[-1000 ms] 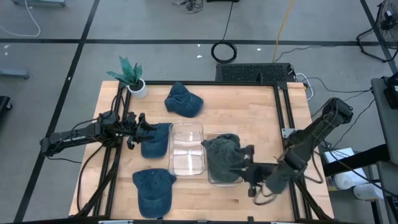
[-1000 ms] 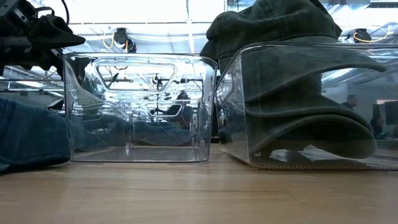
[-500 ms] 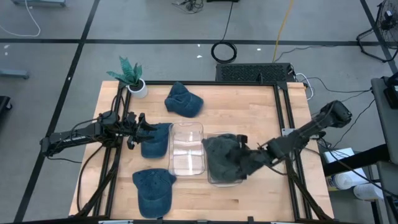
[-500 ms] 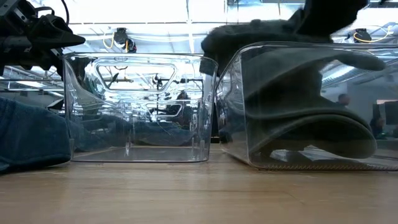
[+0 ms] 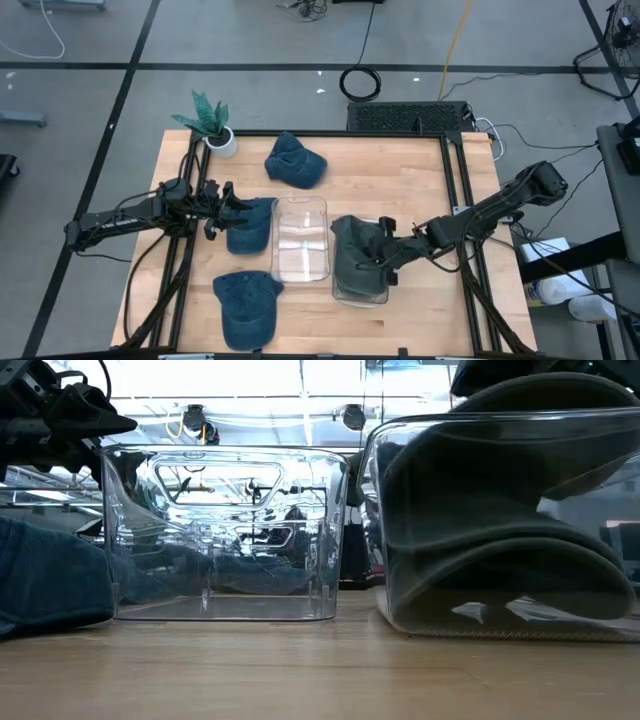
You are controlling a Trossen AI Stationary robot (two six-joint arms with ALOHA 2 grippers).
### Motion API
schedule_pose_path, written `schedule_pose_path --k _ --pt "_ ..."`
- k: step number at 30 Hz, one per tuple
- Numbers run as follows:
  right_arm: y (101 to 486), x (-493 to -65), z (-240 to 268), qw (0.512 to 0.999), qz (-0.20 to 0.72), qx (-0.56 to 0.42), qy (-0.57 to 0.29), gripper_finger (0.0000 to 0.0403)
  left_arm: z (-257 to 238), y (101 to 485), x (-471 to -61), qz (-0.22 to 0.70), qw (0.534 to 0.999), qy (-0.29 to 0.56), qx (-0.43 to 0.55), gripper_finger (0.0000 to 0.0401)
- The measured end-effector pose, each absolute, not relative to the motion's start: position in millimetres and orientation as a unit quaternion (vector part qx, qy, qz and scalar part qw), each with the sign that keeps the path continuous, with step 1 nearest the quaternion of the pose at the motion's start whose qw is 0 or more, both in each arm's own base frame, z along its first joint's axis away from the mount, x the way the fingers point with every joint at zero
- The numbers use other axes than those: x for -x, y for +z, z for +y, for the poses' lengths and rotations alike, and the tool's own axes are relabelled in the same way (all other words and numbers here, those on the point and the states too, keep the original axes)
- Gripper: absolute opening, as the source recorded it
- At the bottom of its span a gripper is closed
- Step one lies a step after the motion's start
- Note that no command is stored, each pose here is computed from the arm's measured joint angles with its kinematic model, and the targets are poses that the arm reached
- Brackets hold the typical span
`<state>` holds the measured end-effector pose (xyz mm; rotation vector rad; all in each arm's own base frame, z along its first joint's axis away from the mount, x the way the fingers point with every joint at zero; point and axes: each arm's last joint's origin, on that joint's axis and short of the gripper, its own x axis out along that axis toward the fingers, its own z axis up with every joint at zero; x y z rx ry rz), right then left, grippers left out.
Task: Pick & Place hat
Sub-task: Put the gray cap into the right transparent bin, then put the middle blue cap into the left transparent bin
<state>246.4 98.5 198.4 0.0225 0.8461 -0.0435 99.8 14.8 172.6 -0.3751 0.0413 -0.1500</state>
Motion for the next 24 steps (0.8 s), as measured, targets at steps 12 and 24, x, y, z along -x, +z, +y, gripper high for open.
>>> schedule_pose_path --k 12,24 --pt "239.8 -242.1 106.2 0.956 0.289 0.015 0.047 0.0000 14.8 172.6 -99.8 0.020 0.979 -0.075 0.186 0.0228" --pt "281.1 -218.6 116.9 0.977 0.168 0.067 0.117 0.0000 14.8 172.6 -99.8 0.020 0.980 -0.075 0.186 0.0228"
